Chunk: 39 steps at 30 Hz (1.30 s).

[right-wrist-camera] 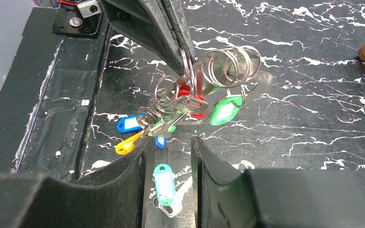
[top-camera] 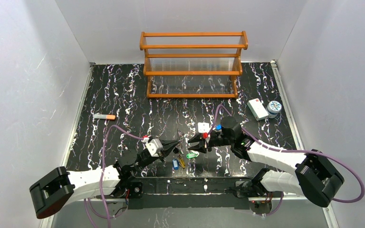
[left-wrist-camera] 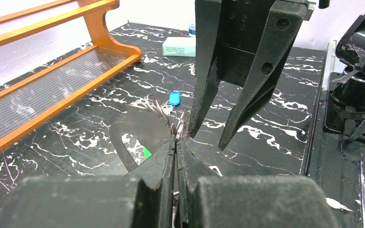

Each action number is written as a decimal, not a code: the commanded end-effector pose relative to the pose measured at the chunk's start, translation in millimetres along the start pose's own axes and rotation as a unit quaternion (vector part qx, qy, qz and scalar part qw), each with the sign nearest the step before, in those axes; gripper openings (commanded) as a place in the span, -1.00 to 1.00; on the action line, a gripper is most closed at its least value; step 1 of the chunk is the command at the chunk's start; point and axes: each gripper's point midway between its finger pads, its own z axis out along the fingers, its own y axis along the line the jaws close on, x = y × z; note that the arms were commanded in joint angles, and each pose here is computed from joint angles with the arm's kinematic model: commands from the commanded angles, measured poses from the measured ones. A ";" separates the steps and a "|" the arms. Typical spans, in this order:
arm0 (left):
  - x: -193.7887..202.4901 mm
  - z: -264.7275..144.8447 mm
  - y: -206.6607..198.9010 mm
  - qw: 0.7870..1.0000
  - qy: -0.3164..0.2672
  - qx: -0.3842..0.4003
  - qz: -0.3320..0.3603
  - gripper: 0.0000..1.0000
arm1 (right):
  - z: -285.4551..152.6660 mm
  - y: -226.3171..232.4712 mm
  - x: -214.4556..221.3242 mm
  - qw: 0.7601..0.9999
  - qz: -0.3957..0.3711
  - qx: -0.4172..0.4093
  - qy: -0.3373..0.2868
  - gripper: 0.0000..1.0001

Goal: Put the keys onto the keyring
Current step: Adjust the key on the keyring, then place the keyring at the center of the board.

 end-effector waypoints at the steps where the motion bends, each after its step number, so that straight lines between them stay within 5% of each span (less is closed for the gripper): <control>1: 1.6 -8.8 0.4 1.000 -0.016 -0.005 -0.006 -1.00 | 2.6 -7.6 -22.7 0.999 -0.021 0.004 -0.031 -0.17; 8: 3.0 -9.0 1.1 1.000 -0.013 -0.009 -0.011 -1.00 | 4.8 -7.1 -24.2 0.999 -0.015 -0.002 -0.036 -0.17; 15: 16.0 -15.4 30.7 0.993 0.011 -0.104 -0.047 -1.00 | 3.5 -20.7 -19.2 0.999 0.024 0.043 -0.020 -0.08; 16: 24.0 -17.8 41.9 0.988 0.034 -0.140 -0.054 -0.78 | 2.1 -24.7 -18.4 0.998 0.034 0.058 -0.017 -0.01; 17: 21.6 -18.0 55.3 0.981 0.046 -0.180 -0.053 -0.31 | 0.2 -31.0 -17.4 0.996 0.046 0.080 -0.014 0.10; 18: 37.8 -25.0 67.5 0.967 0.124 -0.220 -0.041 0.55 | -2.0 -37.6 -16.9 0.992 0.065 0.105 -0.012 0.25; 19: 31.0 -28.3 80.7 0.952 0.161 -0.259 -0.029 0.92 | -5.3 -46.5 -15.8 0.987 0.088 0.138 -0.010 0.39; 21: 16.0 -51.3 114.2 0.897 0.236 -0.375 -0.004 0.97 | -13.6 -63.7 -10.9 0.970 0.134 0.202 -0.001 0.81; 23: -2.2 -77.4 138.9 0.835 0.289 -0.467 0.043 0.97 | -21.0 -76.7 -4.1 0.951 0.179 0.254 0.007 0.97; 25: -8.1 -84.0 143.9 0.806 0.333 -0.484 0.071 0.97 | -26.1 -87.3 6.4 0.929 0.221 0.297 0.019 0.97; 33: 30.7 -65.8 104.5 0.808 0.390 -0.428 -0.108 0.97 | -6.4 -83.7 39.3 0.883 0.371 0.268 0.106 0.97; 39: 51.1 -82.0 98.4 0.769 0.372 -0.425 -0.299 0.97 | 15.7 -68.5 38.2 0.885 0.409 0.195 0.104 0.97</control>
